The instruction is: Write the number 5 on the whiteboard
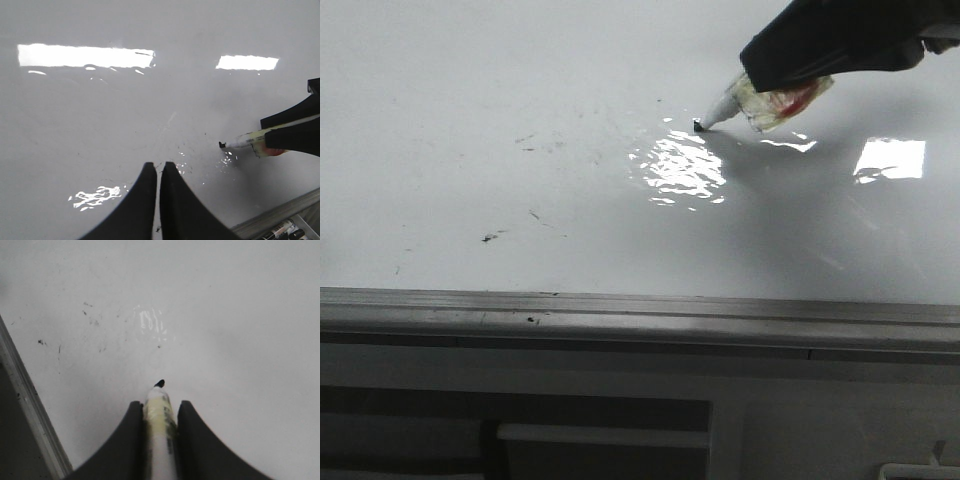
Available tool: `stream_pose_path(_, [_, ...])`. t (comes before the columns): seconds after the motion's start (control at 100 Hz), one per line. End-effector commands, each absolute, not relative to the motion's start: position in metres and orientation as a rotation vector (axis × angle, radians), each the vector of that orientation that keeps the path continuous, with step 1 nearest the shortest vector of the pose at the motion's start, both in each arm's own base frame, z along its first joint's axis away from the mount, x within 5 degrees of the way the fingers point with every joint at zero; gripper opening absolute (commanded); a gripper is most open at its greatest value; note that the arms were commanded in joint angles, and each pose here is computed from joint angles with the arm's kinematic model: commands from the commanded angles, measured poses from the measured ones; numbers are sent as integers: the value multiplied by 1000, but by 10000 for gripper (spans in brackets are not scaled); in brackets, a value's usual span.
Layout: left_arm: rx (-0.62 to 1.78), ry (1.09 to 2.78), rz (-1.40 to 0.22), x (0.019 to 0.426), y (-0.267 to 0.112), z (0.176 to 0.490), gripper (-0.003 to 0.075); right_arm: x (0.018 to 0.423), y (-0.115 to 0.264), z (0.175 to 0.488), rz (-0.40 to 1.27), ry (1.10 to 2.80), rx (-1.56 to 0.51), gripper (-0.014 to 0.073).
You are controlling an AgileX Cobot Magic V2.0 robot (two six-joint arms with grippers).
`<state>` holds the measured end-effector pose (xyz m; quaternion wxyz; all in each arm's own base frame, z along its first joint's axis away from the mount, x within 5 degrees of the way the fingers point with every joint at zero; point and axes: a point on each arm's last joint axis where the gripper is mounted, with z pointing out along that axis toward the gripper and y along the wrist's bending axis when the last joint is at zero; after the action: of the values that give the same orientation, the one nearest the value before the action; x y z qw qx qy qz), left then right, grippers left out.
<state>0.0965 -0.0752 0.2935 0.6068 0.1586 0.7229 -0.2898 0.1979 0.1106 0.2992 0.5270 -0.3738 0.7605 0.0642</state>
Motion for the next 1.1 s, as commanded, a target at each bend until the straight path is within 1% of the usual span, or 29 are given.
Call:
stream_pose_path(0.0, [305, 1587, -679, 99, -73, 309, -20, 199, 108, 308, 130, 1776, -852, -41])
stream_pose_path(0.25, [305, 1587, -679, 99, -73, 309, -20, 195, 108, 296, 153, 1828, -888, -41])
stream_pose_path(0.46, [305, 1587, -679, 99, -73, 309, -20, 192, 109, 292, 179, 1862, -925, -41])
stream_pose_path(0.62, [305, 1587, -679, 99, -73, 309, -20, 193, 108, 294, 167, 1846, -907, -41])
stream_pose_path(0.72, [305, 1587, -679, 99, -73, 309, -20, 195, 103, 296, 148, 1844, -877, -41])
stream_pose_path(0.94, [305, 1587, -679, 99, -73, 309, -20, 195, 80, 300, 111, 1903, -811, -41])
stream_pose_path(1.09, [305, 1587, -679, 99, -73, 309, -20, 187, 74, 301, 117, 1931, -836, -41])
